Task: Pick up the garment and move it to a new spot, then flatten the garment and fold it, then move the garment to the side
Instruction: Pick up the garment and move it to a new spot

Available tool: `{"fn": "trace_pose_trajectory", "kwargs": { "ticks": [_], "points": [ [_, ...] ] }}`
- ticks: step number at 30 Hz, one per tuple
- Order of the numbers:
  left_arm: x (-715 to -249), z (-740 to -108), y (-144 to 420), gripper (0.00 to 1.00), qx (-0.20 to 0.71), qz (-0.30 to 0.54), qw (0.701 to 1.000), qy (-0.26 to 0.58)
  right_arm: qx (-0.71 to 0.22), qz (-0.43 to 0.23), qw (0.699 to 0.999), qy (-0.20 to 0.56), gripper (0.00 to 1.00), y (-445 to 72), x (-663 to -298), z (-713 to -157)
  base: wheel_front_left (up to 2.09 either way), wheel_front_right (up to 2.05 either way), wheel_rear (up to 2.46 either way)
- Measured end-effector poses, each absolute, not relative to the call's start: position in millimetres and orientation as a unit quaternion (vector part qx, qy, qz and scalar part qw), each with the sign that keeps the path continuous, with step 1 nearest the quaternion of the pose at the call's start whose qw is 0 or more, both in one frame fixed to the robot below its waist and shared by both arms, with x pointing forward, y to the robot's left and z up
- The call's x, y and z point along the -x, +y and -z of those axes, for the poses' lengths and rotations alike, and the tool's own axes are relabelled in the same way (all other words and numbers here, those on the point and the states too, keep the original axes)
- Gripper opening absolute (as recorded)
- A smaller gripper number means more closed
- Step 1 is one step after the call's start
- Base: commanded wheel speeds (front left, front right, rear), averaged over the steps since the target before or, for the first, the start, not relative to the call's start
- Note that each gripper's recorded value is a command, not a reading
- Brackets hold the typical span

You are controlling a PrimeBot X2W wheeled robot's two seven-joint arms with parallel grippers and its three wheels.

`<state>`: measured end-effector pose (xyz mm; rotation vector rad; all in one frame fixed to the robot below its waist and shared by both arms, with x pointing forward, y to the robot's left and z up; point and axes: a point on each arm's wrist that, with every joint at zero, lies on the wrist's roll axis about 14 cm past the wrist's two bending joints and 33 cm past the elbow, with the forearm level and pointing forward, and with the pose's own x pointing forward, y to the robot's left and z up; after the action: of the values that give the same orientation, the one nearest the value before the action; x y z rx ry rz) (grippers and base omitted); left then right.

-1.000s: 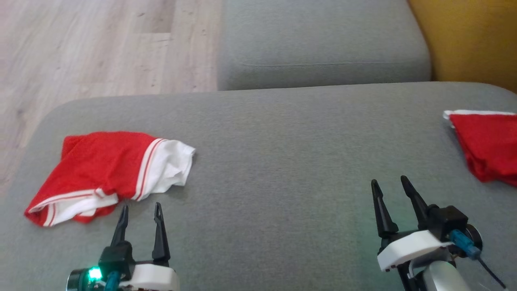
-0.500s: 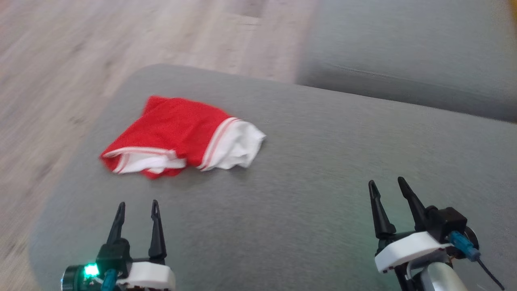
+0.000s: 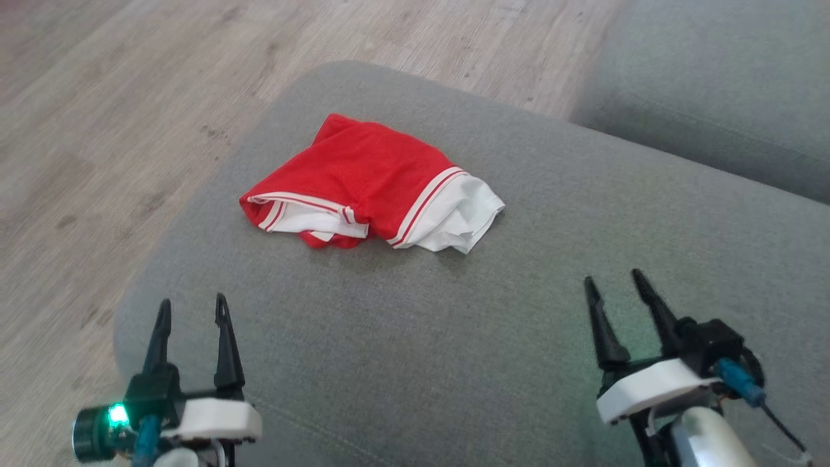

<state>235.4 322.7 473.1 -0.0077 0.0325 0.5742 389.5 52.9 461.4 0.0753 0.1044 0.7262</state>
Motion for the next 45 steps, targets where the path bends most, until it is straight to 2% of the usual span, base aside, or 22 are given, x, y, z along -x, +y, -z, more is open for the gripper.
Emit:
{"fn": "trace_pose_trajectory", "kwargs": {
  "ticks": [6,10,15,21,23,28,33,34,35,36,41,45],
  "points": [
    [-264.5,-495.1,331.2,1.00,-0.014,-0.269,0.963,-0.004,-0.027,-0.343,0.938,0.054,1.00,43.9,-409.7,-450.2,0.00,0.00,0.00],
    [-321.9,-531.2,338.3,1.00,-0.040,-0.236,0.970,-0.039,-0.010,-0.331,0.943,0.043,1.00,28.6,-444.5,-442.0,0.00,0.00,0.00],
    [-378.2,-521.7,334.3,1.00,-0.053,-0.192,0.980,-0.008,0.000,-0.326,0.945,0.028,1.00,19.9,-476.3,-434.3,0.00,0.00,0.00],
    [-420.3,-486.9,338.1,1.00,-0.056,-0.176,0.981,0.061,0.019,-0.318,0.947,0.031,1.00,0.3,-498.6,-414.9,0.00,0.00,0.00],
    [-431.8,-464.7,339.1,1.00,-0.045,-0.174,0.978,0.108,0.024,-0.312,0.950,0.027,1.00,-7.5,-507.3,-411.1,0.00,0.00,0.00],
    [-440.8,-402.3,331.7,1.00,0.010,-0.166,0.957,0.238,0.030,-0.295,0.955,0.032,1.00,-26.6,-519.1,-397.7,0.00,0.00,0.00],
    [-428.0,-347.5,310.0,1.00,0.065,-0.152,0.925,0.342,0.031,-0.282,0.958,0.039,1.00,-40.8,-517.5,-388.9,0.00,0.00,0.00],
    [-430.3,-345.0,307.9,0.79,0.067,-0.150,0.924,0.346,0.032,-0.279,0.959,0.040,1.00,-44.3,-517.5,-388.2,0.00,0.00,0.00],
    [-434.2,-344.5,306.9,0.23,0.066,-0.147,0.924,0.347,0.033,-0.275,0.960,0.040,1.00,-47.4,-517.5,-387.8,0.00,0.00,0.00],
    [-438.1,-344.5,305.8,0.00,0.065,-0.143,0.925,0.345,0.034,-0.272,0.961,0.041,1.00,-50.9,-517.4,-387.4,0.00,0.00,0.00],
    [-448.7,-354.2,304.0,0.00,0.051,-0.134,0.944,0.297,0.034,-0.255,0.965,0.041,1.00,-61.5,-516.6,-391.0,0.00,0.00,0.00],
    [-457.4,-390.0,314.3,0.00,0.018,-0.127,0.965,0.230,0.025,-0.244,0.969,0.038,1.00,-62.5,-508.1,-405.1,0.00,0.00,0.00]
  ]
}}
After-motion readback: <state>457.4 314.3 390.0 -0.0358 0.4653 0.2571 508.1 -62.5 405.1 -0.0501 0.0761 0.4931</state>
